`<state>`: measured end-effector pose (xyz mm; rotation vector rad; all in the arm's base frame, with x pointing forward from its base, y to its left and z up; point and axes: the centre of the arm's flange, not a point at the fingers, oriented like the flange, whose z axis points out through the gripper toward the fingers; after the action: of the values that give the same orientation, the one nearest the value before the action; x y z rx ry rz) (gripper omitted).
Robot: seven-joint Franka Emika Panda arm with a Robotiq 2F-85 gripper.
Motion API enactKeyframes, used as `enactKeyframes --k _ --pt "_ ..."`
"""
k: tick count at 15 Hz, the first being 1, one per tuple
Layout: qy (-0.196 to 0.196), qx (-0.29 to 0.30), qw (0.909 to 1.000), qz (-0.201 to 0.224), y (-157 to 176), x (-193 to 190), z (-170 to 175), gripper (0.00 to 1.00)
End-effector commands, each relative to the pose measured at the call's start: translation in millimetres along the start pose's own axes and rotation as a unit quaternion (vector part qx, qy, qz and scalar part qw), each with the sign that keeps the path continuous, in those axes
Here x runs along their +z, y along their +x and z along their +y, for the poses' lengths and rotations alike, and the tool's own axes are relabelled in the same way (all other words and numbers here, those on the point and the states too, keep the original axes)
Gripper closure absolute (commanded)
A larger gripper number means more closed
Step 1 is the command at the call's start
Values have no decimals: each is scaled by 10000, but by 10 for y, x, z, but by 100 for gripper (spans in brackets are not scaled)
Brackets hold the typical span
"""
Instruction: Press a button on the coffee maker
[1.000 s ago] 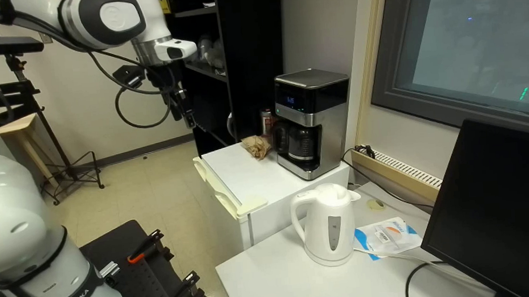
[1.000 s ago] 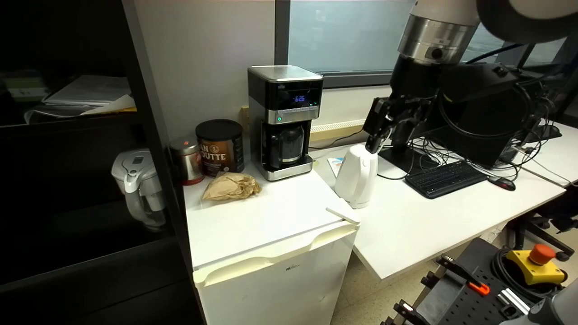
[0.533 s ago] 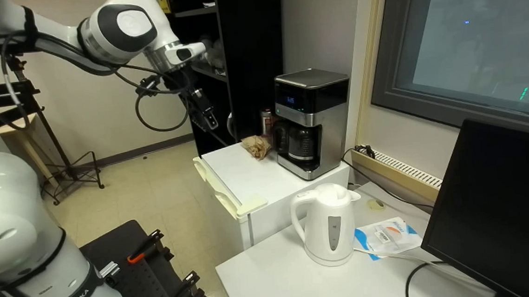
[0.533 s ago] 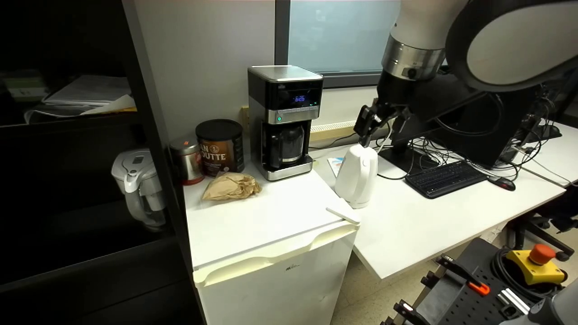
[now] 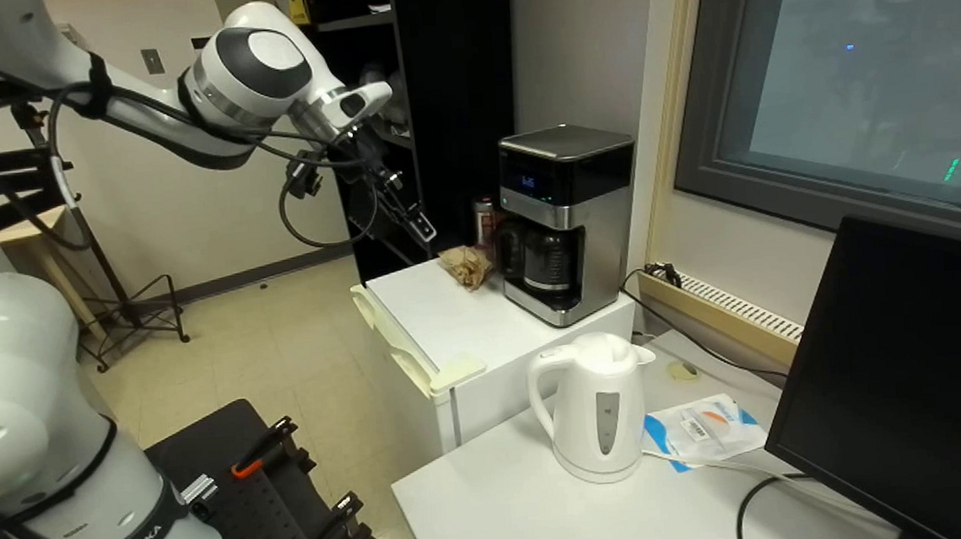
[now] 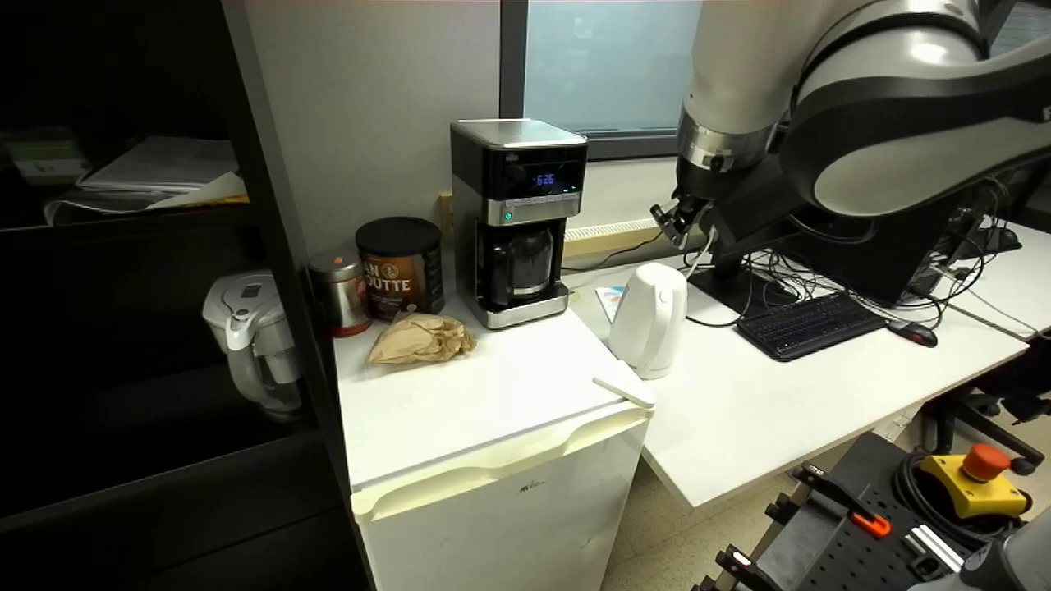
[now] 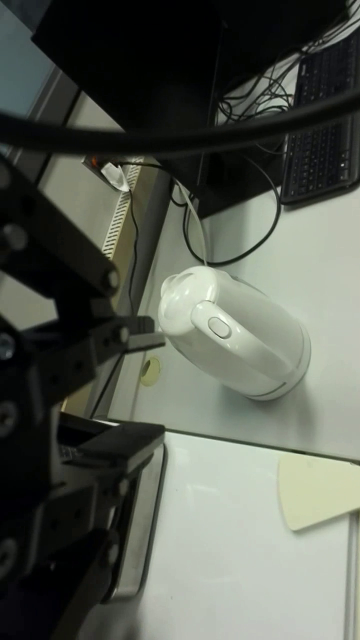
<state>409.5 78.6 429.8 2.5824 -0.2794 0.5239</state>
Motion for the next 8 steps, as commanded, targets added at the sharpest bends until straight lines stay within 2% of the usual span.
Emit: enactKeyframes --k 1,2,4,8 --pt "-155 70 9992 353 204 145 -129 88" --pt "-189 58 9987 473 236 169 -148 95" --pt "-198 56 9974 688 306 213 -187 100" --pt "-221 131 9933 1126 460 303 -234 97"
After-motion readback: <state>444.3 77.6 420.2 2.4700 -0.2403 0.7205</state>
